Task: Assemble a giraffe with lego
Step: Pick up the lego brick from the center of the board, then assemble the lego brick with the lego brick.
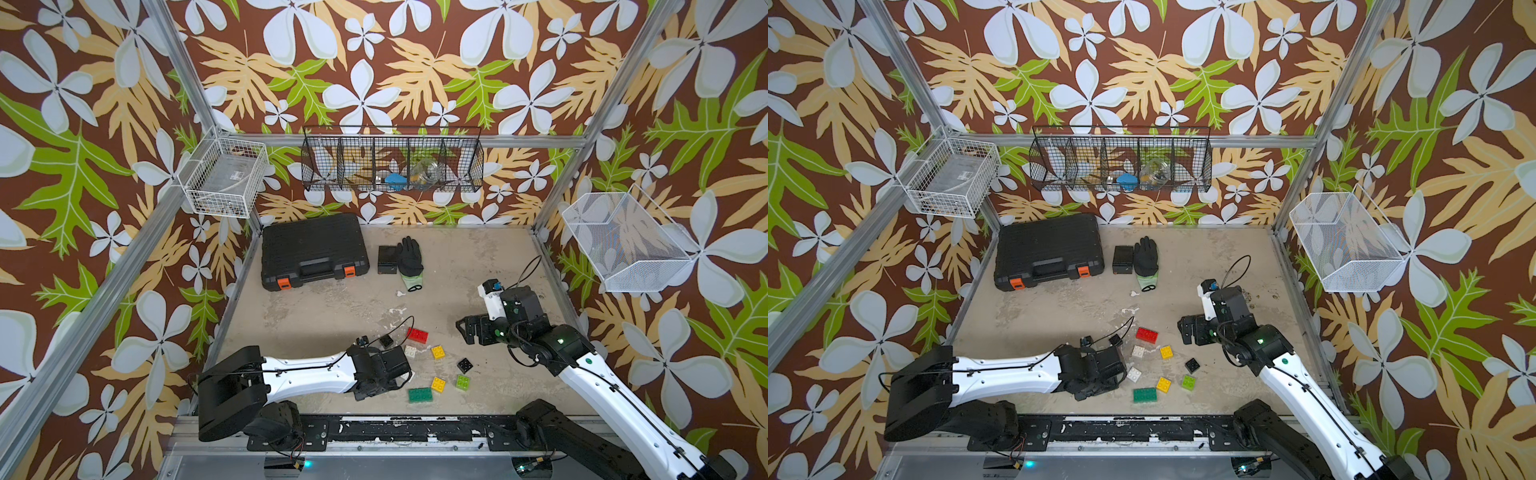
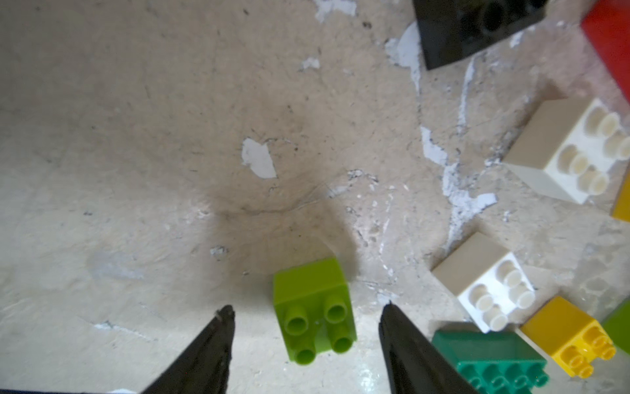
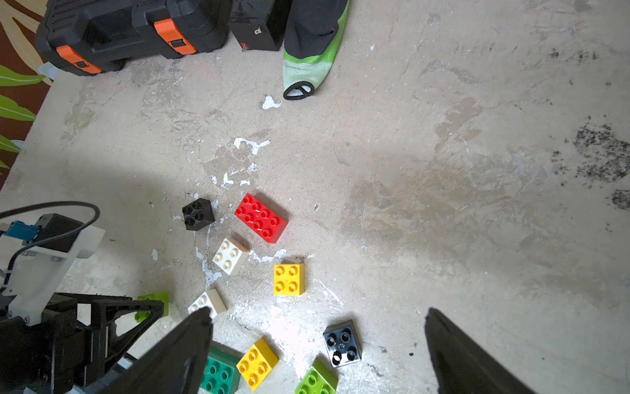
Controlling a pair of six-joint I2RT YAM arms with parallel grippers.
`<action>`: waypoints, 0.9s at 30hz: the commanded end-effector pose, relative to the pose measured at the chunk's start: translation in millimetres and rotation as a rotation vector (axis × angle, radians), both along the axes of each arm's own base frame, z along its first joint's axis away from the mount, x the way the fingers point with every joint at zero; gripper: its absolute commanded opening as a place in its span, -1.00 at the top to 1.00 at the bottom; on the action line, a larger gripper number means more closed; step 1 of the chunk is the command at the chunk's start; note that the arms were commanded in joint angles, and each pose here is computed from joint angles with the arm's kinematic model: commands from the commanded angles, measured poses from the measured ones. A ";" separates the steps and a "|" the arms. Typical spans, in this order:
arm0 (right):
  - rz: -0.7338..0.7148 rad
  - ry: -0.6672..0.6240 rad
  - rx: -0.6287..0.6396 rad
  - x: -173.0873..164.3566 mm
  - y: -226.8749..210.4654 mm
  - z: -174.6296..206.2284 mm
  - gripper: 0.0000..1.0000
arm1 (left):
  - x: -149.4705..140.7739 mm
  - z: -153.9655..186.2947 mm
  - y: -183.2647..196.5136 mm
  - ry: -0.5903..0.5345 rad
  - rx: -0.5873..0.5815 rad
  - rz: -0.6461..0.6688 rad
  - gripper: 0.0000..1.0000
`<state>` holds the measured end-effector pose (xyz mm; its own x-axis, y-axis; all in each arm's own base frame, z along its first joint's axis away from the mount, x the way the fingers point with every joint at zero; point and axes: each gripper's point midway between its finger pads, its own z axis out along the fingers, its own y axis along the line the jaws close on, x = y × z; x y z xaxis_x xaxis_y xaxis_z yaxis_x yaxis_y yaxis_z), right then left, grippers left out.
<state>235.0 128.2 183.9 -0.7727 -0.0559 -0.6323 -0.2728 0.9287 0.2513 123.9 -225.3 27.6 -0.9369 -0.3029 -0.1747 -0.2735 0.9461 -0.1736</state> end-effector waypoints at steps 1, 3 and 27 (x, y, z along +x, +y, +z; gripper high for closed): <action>0.006 -0.018 0.000 2.0 1.0 2.1 -0.99 | 2.3 -4.5 2.6 -0.014 0.009 0.015 -0.11; 0.002 -0.024 -0.008 2.1 -0.9 3.4 -0.99 | 3.1 -6.3 2.0 -0.014 0.019 0.006 0.10; -0.051 0.017 0.029 -6.9 -14.7 13.7 -1.00 | 133.0 70.4 -45.2 -0.229 0.297 -0.710 1.00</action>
<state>231.6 111.5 197.9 -0.7670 -0.0124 -0.6415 -0.2301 0.9386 0.2571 254.7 -286.1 102.4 -0.8832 0.2114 -0.4187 0.2465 0.9687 -0.0309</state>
